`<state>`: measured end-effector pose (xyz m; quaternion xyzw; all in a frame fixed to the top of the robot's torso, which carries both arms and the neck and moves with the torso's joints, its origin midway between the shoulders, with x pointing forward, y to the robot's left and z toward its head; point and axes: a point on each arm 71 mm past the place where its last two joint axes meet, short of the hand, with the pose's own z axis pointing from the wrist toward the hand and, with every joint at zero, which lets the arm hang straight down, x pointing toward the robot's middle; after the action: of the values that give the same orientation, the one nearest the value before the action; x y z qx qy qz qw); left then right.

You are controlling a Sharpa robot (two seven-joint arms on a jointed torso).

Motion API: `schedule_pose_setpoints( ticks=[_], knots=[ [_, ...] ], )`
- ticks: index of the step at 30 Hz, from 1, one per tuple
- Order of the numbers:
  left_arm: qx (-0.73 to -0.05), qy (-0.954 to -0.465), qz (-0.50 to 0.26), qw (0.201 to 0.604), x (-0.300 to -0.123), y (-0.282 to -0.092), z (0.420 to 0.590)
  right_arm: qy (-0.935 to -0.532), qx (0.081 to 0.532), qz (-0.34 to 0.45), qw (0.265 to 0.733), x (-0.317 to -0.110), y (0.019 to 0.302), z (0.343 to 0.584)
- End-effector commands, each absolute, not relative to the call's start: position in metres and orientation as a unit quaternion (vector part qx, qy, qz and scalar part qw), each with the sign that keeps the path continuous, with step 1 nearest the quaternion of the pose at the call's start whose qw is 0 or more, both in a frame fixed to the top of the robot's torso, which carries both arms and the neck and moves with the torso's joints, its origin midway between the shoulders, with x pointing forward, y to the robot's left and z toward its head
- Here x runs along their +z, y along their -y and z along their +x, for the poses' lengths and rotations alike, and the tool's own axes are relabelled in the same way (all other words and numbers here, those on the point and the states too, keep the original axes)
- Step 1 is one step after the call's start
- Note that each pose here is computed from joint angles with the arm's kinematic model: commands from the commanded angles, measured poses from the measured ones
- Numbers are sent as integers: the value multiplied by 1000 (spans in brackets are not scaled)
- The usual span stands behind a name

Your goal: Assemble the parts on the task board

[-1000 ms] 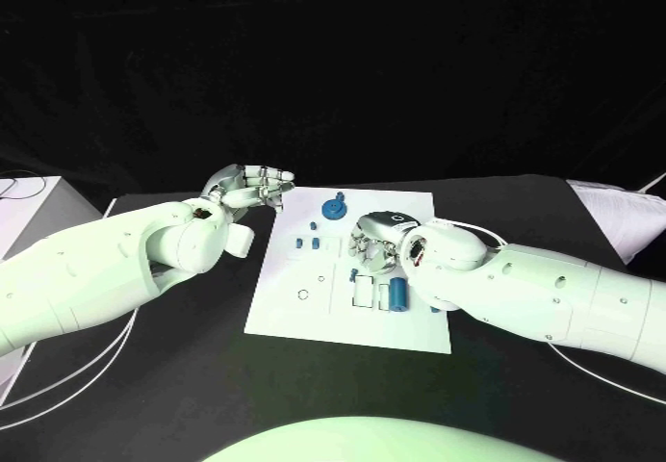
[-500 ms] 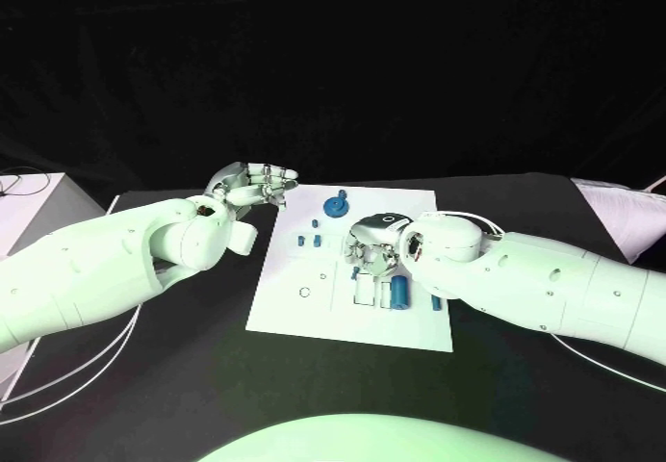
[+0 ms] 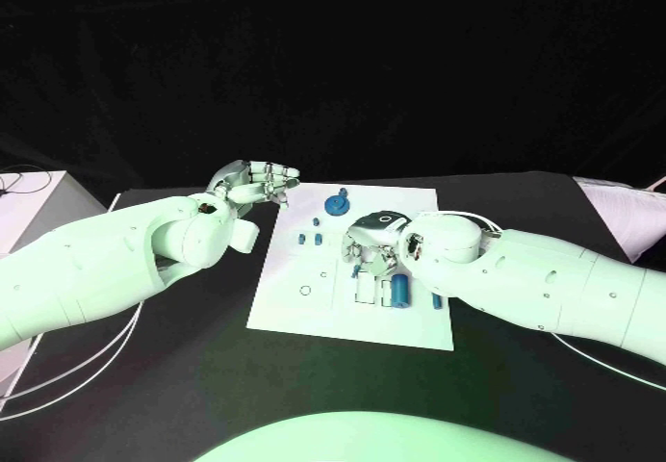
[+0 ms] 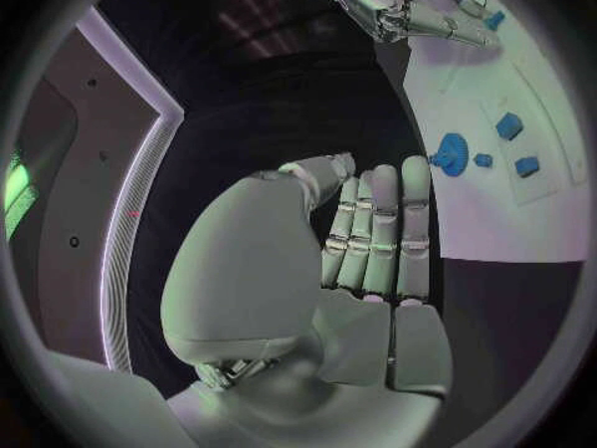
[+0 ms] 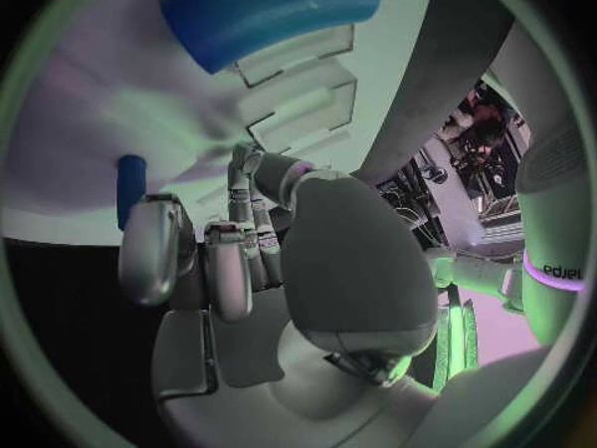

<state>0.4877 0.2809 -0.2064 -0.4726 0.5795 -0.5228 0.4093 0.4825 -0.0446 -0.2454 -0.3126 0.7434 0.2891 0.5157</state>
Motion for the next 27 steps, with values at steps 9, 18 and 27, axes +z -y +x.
schedule_pose_setpoints(
  ticks=[9, 18, 27],
  knots=[
    [-525, -582, -469, 406, -206, -279, 488, -711, 273, -367, 534, -249, 44, 482],
    [-524, -583, -470, 406, -206, -279, 488, -708, 278, -377, 529, -252, 44, 481],
    [-523, -584, -469, 406, -206, -279, 488, -701, 296, -377, 529, -252, 43, 480]
  ],
)
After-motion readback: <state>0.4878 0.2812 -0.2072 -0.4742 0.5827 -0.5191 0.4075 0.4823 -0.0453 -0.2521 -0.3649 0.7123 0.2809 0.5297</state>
